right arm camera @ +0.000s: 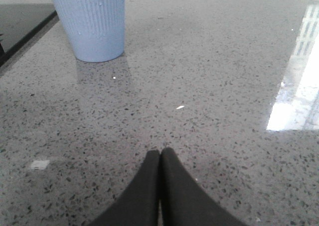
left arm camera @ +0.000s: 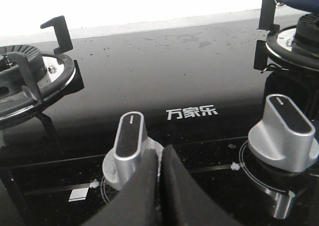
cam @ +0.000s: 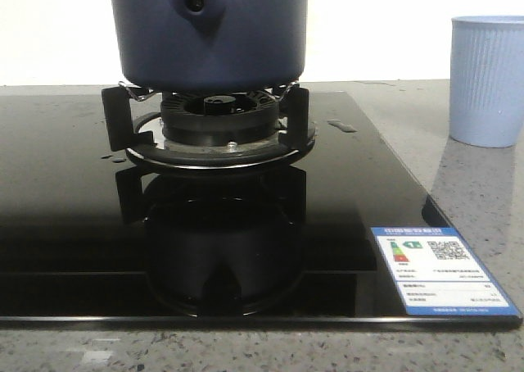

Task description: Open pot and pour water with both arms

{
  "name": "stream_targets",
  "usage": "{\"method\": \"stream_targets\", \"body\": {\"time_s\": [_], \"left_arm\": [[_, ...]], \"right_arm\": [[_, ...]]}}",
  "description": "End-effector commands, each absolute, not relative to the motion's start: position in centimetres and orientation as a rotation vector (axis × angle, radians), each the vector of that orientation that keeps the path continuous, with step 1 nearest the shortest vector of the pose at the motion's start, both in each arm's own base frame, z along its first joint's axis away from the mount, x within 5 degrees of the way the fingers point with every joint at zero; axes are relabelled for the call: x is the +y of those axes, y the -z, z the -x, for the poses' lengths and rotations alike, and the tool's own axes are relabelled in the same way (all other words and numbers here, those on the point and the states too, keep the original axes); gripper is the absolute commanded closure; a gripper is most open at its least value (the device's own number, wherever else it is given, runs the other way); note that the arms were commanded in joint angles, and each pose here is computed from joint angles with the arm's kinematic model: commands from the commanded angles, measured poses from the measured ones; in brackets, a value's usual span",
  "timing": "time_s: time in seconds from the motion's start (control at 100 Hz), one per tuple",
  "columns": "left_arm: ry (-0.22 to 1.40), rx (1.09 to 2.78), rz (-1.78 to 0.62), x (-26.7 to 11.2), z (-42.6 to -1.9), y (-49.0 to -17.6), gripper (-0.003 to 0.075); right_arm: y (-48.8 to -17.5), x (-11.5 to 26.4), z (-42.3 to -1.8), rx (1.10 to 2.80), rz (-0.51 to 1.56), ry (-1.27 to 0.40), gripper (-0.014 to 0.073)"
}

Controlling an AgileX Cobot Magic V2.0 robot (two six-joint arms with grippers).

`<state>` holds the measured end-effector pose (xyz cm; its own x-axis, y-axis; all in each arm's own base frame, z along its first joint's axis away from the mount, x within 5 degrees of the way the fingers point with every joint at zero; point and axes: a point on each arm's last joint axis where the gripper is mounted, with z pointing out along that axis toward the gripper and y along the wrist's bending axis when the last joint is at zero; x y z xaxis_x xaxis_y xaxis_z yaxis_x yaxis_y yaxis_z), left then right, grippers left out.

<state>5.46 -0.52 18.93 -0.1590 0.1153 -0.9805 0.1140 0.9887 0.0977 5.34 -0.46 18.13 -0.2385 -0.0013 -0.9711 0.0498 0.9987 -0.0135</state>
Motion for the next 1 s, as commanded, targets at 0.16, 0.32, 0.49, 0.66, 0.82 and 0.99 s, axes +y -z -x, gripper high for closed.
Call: {"method": "stream_targets", "body": {"time_s": [0.16, 0.32, 0.49, 0.66, 0.82, 0.99], "left_arm": [[0.007, 1.672, -0.157, -0.5, -5.5, -18.6, 0.0739], [0.007, 1.672, -0.157, -0.5, -5.5, -18.6, 0.0739], [0.007, 1.672, -0.157, -0.5, -5.5, -18.6, 0.0739], [0.007, 1.672, -0.157, -0.5, -5.5, -18.6, 0.0739], [0.007, 1.672, -0.157, -0.5, -5.5, -18.6, 0.0739], [0.185, 1.59, -0.003, -0.7, -5.5, -19.4, 0.0739]], "right_arm": [[-17.4, -0.5, -5.3, 1.806, -0.034, 0.052, 0.0662], [-17.4, -0.5, -5.3, 1.806, -0.034, 0.052, 0.0662], [-17.4, -0.5, -5.3, 1.806, -0.034, 0.052, 0.0662], [-17.4, -0.5, -5.3, 1.806, -0.034, 0.052, 0.0662], [-17.5, -0.5, -5.4, 1.789, -0.021, 0.066, 0.0662], [-19.1, -0.1, -5.6, 1.614, -0.048, -0.016, 0.0662]]}}
